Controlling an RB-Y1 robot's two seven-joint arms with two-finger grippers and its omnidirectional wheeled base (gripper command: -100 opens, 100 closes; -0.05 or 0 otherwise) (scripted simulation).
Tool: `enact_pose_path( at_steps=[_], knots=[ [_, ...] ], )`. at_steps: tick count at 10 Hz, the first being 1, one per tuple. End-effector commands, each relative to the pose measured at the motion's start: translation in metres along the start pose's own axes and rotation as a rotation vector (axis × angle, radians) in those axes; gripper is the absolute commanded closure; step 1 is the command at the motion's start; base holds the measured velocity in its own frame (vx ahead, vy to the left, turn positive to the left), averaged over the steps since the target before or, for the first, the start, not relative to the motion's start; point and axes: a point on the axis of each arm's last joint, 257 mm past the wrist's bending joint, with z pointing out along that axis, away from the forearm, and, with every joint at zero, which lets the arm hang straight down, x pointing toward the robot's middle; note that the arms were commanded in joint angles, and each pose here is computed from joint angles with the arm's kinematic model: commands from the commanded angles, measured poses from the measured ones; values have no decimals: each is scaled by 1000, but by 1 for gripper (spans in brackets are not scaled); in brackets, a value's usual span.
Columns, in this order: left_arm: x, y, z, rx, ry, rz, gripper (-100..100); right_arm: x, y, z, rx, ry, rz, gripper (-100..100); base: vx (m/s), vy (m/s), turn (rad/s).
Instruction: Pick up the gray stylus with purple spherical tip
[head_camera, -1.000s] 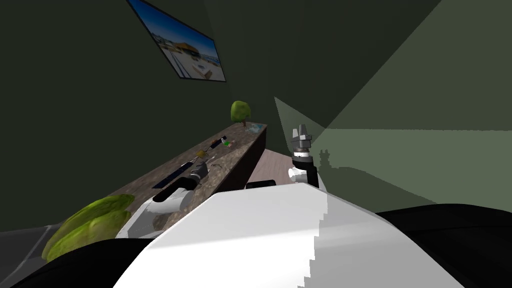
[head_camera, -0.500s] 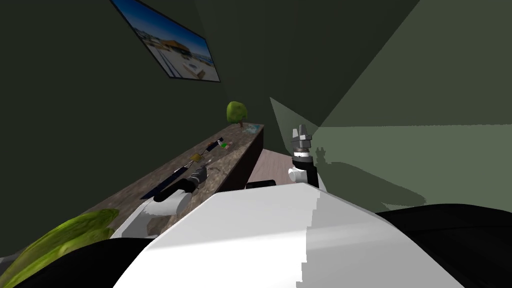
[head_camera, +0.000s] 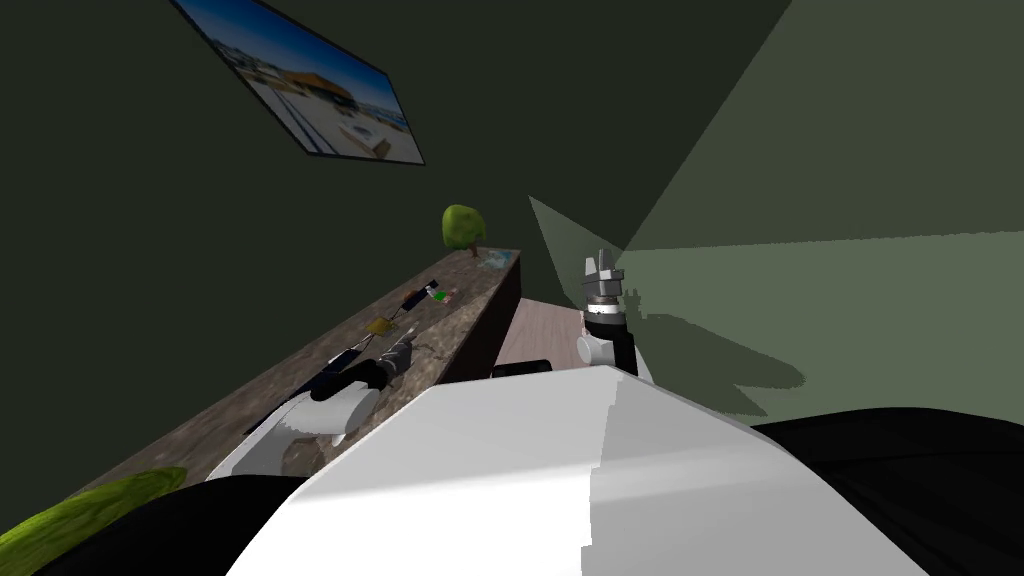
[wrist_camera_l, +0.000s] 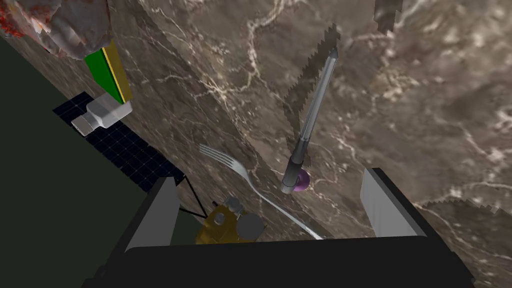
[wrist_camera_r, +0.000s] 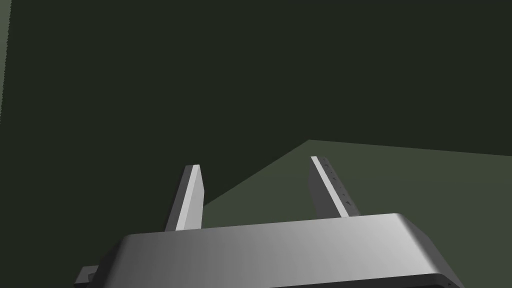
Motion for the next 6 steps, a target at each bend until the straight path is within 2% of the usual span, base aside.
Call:
enact_pose_path(
  at_steps=[1, 3, 6],
  knots=[
    [-3, 19, 0, -68, -3, 15, -100, 0, 0, 0, 0, 0, 0, 0, 19, 28, -169],
    [-8, 44, -5, -162, -9, 41, -100, 0, 0, 0, 0, 0, 0, 0, 25, 34, -247],
    [-15, 72, -13, -273, -20, 76, -100, 0, 0, 0, 0, 0, 0, 0, 20, 38, -167]
  ],
)
